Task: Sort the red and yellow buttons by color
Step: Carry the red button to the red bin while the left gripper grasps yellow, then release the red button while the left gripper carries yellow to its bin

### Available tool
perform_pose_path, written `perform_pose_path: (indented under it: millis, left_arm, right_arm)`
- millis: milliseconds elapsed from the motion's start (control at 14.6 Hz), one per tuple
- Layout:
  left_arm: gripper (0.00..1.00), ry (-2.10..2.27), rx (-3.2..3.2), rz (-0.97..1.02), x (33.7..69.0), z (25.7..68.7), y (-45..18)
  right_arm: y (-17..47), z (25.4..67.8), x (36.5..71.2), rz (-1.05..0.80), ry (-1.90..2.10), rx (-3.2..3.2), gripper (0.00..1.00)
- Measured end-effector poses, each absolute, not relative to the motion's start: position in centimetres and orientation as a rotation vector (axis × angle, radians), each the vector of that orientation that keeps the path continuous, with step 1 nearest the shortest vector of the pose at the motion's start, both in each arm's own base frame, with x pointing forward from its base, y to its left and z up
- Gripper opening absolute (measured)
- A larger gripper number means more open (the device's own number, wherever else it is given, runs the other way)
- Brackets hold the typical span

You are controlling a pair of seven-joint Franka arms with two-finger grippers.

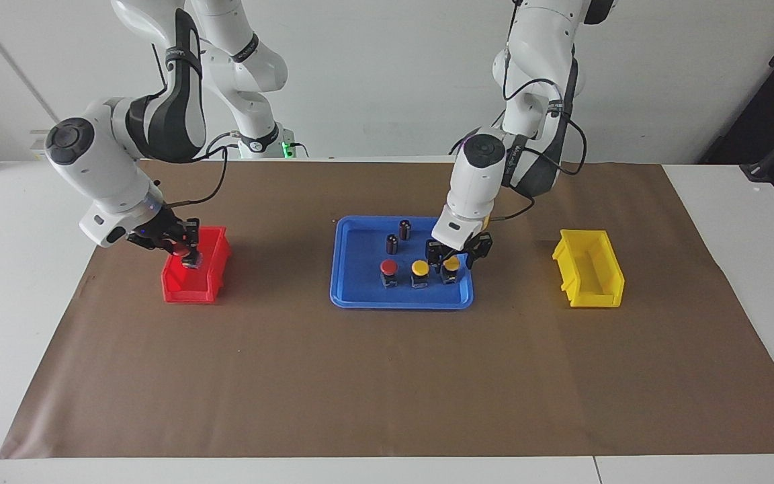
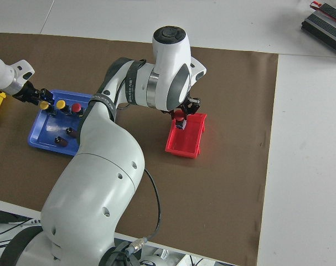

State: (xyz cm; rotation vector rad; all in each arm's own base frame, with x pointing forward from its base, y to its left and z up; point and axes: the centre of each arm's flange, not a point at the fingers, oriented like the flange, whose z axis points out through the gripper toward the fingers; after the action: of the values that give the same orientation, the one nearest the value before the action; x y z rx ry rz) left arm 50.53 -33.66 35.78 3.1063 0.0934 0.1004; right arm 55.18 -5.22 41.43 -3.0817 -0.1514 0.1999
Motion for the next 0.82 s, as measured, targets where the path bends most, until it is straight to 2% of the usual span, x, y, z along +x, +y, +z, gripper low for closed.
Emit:
perform_pose_path:
  millis: [549, 755, 824]
  left_arm:
    - [0.75, 0.143, 3.115, 0.080, 50.2, 35.6, -33.9]
    - [0.65, 0.174, 3.115, 0.075, 50.0, 35.6, -34.1]
    - [0.53, 0.186, 3.114, 0.075, 50.0, 35.6, -34.1]
  right_arm:
    - [-6.2, 36.7, 50.7, 0.075, -0.180, -3.099, 0.41]
    - [-6.1, 35.1, 49.9, 0.044, -0.179, -3.104, 0.41]
    - [-6.1, 34.9, 49.7, 0.036, -0.178, -3.106, 0.41]
